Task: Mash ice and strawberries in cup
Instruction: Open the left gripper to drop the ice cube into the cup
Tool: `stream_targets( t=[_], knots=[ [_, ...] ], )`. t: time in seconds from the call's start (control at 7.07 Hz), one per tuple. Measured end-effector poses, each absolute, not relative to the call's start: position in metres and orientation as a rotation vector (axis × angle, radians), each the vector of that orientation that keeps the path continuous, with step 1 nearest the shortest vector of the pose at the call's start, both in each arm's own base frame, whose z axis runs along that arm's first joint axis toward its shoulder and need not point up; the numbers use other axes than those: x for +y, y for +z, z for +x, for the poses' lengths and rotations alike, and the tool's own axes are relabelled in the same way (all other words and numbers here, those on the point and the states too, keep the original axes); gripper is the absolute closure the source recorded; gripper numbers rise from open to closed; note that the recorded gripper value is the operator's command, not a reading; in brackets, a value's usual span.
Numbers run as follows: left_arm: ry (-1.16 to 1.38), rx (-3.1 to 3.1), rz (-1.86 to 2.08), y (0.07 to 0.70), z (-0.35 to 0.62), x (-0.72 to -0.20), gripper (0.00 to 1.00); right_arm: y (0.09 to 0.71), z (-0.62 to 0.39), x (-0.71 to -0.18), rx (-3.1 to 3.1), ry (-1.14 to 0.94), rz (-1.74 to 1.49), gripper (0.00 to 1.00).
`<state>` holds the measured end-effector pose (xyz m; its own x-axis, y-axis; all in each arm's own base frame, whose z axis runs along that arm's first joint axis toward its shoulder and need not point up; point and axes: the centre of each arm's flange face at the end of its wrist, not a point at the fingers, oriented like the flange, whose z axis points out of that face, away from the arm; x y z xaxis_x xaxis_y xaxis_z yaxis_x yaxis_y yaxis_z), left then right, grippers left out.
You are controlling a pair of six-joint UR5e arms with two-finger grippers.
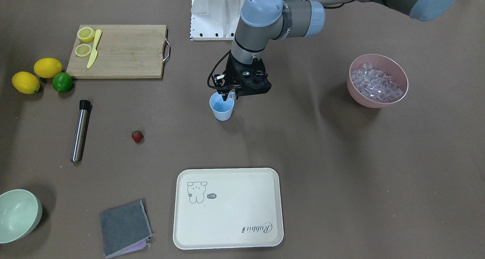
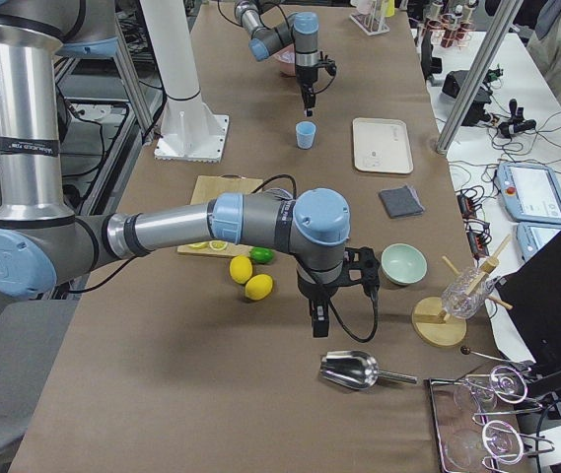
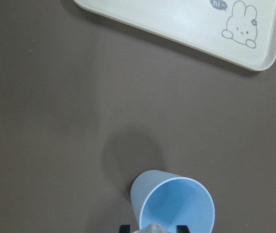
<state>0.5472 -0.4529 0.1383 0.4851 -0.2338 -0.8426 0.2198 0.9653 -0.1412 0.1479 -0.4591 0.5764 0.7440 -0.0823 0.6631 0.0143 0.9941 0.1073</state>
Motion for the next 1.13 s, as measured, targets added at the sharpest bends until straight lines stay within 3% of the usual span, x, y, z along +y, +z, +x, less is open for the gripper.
stream_targets(
  t=[0.28,0.42,0.57,1.13],
  knots=[
    [-0.292,1.038,0.001,0.1372,0.5629,-0.4488,0.65,0.5773,0.1476,-0.4576,-0.73,-0.052,0.096,0.0],
    [-0.295,1.041,0.001,0.1375,0.5656,-0.4471,0.15,0.5775,0.1477,-0.4574,-0.729,-0.053,0.095,0.0],
    [-0.296,1.04,0.001,0.1387,0.5666,-0.4467,0.04,0.578,0.1477,-0.4567,-0.728,-0.053,0.094,0.0],
    [-0.291,1.047,0.009,0.1409,0.5582,-0.4465,0.03,0.5771,0.1479,-0.4577,-0.728,-0.054,0.096,0.0]
  ],
)
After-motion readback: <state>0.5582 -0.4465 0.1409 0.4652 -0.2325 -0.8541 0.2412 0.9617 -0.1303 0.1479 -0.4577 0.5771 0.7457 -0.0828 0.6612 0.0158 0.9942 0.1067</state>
